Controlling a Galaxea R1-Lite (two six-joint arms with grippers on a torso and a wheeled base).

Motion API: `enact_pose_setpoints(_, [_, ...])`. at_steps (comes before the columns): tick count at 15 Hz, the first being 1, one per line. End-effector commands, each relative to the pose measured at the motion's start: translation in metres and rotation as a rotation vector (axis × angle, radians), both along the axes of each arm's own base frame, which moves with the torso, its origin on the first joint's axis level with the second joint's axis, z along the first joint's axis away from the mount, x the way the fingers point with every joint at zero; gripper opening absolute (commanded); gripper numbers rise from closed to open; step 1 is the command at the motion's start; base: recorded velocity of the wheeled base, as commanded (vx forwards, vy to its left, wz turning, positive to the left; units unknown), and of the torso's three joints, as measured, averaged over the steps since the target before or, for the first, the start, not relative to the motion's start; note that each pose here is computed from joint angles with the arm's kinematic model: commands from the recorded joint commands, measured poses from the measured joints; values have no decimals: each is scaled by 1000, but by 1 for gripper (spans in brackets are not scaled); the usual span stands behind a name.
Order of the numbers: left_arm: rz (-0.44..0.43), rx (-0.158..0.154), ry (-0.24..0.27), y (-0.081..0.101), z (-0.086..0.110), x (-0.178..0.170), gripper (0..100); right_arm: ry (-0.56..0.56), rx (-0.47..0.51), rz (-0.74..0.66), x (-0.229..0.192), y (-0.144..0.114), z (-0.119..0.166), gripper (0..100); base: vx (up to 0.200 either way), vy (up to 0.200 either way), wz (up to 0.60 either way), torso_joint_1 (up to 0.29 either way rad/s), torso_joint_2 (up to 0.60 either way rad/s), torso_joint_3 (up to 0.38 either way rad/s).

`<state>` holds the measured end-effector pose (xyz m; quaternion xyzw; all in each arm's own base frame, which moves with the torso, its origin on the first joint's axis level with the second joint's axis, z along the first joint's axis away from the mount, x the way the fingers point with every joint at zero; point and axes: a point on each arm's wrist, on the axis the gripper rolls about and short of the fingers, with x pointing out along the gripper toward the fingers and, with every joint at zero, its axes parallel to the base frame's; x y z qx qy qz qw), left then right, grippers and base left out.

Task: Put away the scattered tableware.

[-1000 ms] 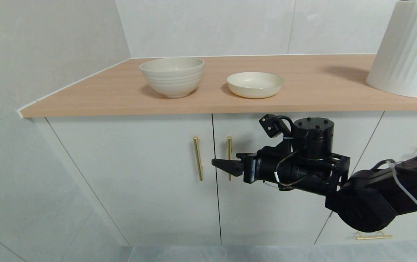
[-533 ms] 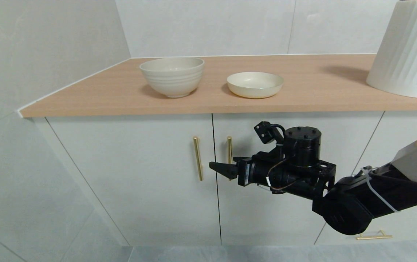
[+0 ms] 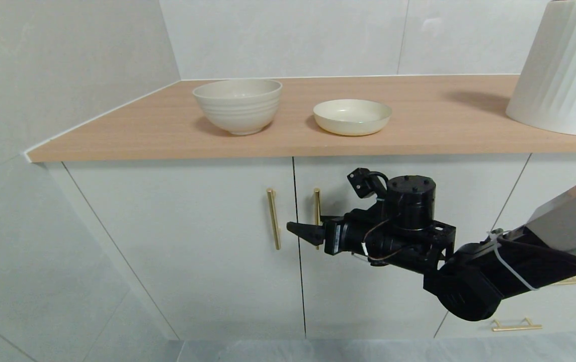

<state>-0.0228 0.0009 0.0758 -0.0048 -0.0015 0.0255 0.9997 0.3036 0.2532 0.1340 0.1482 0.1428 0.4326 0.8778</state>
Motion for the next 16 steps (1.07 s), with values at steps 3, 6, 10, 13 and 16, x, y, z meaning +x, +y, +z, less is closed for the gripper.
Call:
enact_pose_setpoints(3, [1, 0, 0, 0, 0, 0, 100, 22, 21, 7, -2, 4, 1, 100, 0, 0, 0, 0, 0, 0])
enact_pose_setpoints(6, [1, 0, 0, 0, 0, 0, 100, 37, 35, 25, -7, 8, 1, 100, 0, 0, 0, 0, 0, 0])
enact_pose_setpoints(10, [1, 0, 0, 0, 0, 0, 100, 46, 35, 76, -30, 3, 10, 100, 0, 0, 0, 0, 0, 0])
enact_pose_setpoints(13, [1, 0, 0, 0, 0, 0, 100, 43, 47, 154, -54, -8, 24, 100, 0, 0, 0, 0, 0, 0])
enact_pose_setpoints(16, [1, 0, 0, 0, 0, 0, 100, 76, 25, 253, -85, -14, 21, 100, 0, 0, 0, 0, 0, 0])
